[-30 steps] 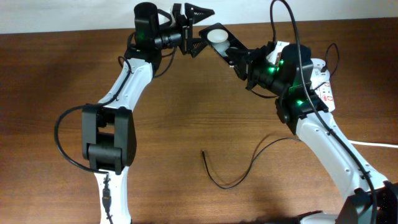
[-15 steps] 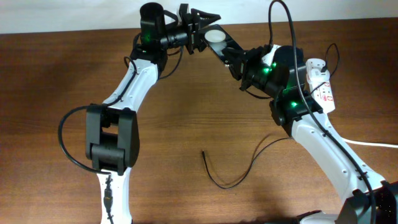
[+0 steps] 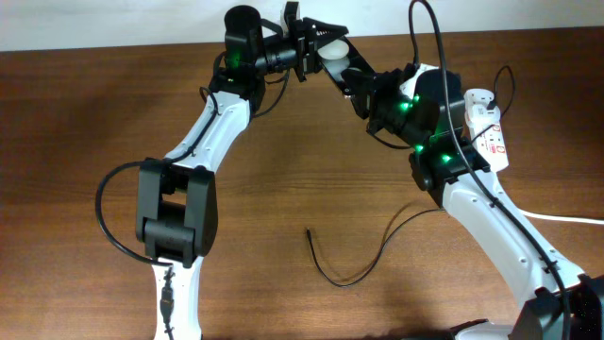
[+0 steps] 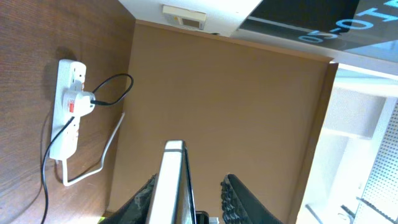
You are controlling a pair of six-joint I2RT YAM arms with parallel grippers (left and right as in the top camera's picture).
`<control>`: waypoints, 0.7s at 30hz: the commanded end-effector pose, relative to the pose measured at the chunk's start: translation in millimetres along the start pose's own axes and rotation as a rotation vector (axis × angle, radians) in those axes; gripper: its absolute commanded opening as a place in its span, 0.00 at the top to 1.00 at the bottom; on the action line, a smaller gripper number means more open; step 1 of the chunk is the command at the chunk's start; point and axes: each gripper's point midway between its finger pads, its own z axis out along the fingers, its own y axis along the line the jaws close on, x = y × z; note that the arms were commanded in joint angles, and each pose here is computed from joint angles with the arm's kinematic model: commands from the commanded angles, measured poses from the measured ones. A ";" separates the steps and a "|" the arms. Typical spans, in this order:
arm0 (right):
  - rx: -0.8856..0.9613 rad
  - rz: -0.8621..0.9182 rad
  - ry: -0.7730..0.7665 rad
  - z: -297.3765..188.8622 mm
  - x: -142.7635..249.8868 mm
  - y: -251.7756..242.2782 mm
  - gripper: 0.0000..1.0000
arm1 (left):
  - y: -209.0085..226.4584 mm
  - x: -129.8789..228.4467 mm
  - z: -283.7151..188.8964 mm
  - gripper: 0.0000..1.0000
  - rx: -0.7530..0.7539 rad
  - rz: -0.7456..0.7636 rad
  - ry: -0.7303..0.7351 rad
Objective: Plug charger to phone and switch on socket
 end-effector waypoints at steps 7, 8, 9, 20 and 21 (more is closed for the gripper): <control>-0.043 -0.043 0.013 -1.3 10.7 18.2 0.96 | -13.2 4.0 -0.2 1.00 0.016 0.031 0.001; -0.043 -0.043 0.013 -1.3 10.8 18.2 0.96 | -13.3 3.8 -0.3 1.00 0.016 0.031 0.001; -0.043 -0.043 0.013 -1.3 10.8 18.2 0.96 | -13.3 4.0 -0.2 1.00 0.016 0.031 0.001; -0.012 -0.066 0.012 -1.9 8.4 10.4 0.01 | -21.0 -18.0 -31.3 1.00 0.034 0.063 -0.022; 0.001 -0.067 0.015 -2.9 6.2 6.9 0.01 | -24.5 -25.9 -45.5 1.00 0.041 0.085 -0.027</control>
